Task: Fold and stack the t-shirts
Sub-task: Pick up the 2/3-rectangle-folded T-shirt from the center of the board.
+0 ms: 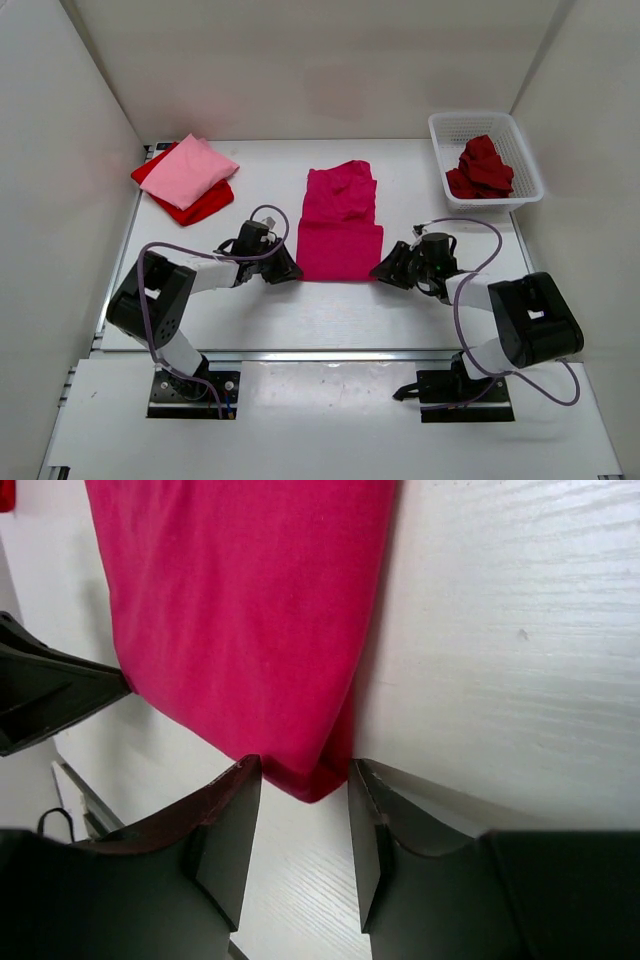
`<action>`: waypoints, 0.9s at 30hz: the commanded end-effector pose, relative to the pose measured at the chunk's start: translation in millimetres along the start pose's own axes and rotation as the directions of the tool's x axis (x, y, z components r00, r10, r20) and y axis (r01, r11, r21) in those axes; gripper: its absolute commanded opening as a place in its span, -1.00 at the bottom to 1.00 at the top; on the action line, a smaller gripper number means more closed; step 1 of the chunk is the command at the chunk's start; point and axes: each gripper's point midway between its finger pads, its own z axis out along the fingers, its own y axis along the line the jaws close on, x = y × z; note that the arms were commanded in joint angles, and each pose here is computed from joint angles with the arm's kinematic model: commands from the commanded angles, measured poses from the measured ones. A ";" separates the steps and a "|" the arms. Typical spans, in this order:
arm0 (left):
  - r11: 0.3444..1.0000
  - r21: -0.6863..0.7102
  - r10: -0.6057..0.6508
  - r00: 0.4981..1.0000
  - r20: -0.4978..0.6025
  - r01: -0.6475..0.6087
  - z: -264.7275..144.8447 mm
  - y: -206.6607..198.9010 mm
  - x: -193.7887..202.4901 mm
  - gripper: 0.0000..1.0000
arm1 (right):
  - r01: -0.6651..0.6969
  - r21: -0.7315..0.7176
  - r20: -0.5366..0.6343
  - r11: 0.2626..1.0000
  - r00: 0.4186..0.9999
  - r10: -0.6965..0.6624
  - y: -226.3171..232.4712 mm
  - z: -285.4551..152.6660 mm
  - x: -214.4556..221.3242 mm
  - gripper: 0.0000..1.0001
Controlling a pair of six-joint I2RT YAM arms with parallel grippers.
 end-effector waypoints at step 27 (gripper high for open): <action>0.978 -0.033 0.203 0.976 -0.082 -0.206 -127.1 17.5 82.3 -1.00 | 0.093 0.047 -0.109 0.995 0.990 -0.088 25.3 -77.2 113.0 -0.99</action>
